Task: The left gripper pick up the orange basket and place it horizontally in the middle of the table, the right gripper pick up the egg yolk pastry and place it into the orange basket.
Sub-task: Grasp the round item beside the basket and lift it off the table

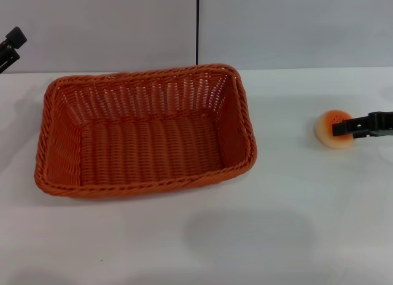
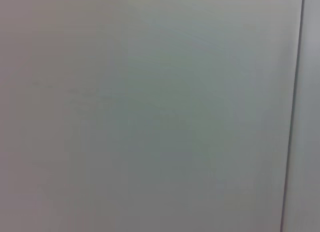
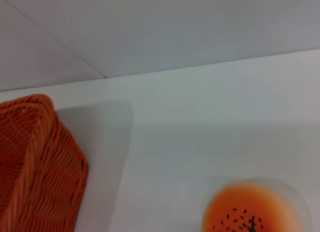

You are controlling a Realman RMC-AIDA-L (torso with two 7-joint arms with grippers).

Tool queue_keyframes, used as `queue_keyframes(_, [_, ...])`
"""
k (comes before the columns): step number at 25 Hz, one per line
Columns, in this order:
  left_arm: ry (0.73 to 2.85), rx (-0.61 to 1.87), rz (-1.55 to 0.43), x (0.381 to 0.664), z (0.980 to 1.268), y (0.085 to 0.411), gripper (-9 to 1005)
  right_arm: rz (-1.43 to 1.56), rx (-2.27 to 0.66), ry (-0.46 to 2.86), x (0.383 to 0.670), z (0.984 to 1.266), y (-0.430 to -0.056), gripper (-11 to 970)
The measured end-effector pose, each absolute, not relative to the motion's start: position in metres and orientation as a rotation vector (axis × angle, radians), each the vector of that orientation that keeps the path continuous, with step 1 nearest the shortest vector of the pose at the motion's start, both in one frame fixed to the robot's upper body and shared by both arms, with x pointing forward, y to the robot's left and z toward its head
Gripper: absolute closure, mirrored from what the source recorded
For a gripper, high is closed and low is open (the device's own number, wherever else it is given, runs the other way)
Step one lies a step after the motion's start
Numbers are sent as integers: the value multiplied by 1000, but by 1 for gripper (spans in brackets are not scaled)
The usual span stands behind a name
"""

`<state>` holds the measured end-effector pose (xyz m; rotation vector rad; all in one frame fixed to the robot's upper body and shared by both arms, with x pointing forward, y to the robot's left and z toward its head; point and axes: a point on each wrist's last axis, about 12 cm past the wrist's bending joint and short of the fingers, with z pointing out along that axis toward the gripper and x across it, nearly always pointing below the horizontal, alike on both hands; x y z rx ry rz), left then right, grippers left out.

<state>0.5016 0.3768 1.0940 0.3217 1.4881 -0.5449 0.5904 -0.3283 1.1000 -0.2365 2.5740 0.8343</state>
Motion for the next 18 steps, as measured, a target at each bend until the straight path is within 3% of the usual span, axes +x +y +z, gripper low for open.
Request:
queue_keyframes(7, [1486, 305, -564, 498, 1090, 376, 220, 791, -240, 2566, 594, 1087, -322, 363])
queue_keyframes(14, [1498, 286, -570, 493, 1086, 378, 220, 780, -193, 2465, 590, 1098, -334, 402])
queue_keyframes(18, [1502, 275, -571, 491, 1085, 379, 220, 805, -162, 2379, 583, 1113, -344, 594])
